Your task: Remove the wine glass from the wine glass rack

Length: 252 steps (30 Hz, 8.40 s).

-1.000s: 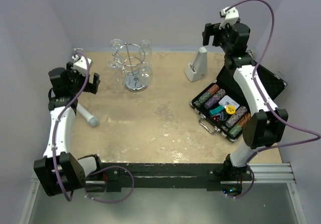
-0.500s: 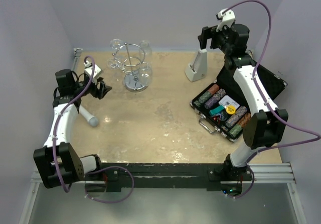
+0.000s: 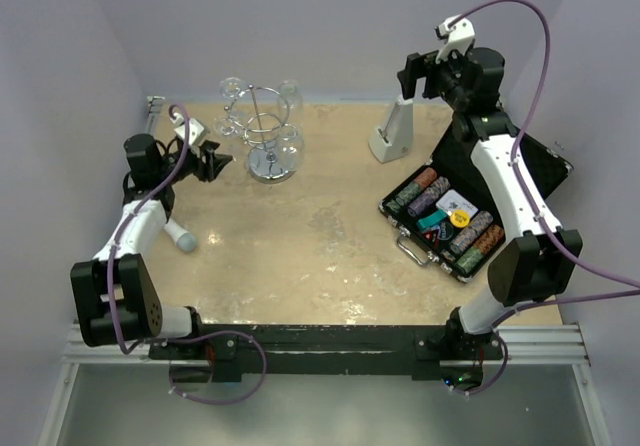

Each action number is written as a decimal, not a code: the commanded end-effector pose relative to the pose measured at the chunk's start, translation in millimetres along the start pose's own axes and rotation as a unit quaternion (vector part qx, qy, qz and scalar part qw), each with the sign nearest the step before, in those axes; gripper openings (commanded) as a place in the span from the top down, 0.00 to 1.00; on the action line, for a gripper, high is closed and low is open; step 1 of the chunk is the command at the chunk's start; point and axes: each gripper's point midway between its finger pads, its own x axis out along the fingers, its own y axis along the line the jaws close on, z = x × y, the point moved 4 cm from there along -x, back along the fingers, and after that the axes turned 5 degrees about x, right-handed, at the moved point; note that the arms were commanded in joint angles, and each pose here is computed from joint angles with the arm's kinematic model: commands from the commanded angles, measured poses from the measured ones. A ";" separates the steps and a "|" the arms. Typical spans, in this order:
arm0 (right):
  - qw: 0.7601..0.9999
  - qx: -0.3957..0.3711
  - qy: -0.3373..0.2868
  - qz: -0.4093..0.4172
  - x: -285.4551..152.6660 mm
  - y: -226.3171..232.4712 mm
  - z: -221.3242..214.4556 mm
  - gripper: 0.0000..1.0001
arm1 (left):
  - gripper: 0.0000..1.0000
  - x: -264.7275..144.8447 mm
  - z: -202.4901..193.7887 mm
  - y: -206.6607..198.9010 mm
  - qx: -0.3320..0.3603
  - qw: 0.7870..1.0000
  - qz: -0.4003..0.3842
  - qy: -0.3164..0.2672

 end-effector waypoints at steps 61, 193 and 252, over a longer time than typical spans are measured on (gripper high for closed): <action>0.993 -0.031 0.096 -0.053 -20.6 -16.0 -27.5 0.04 | 1.00 36.3 30.6 19.5 0.094 0.987 -0.001 -0.128; 0.492 -0.659 -0.240 0.517 -174.6 405.1 -160.2 0.05 | 1.00 -84.3 -23.5 -147.7 -0.729 0.623 -0.211 0.189; 0.528 -0.648 -0.249 0.489 -174.3 445.9 -173.4 0.35 | 0.66 -84.2 -29.1 -154.8 -0.775 0.565 -0.217 0.180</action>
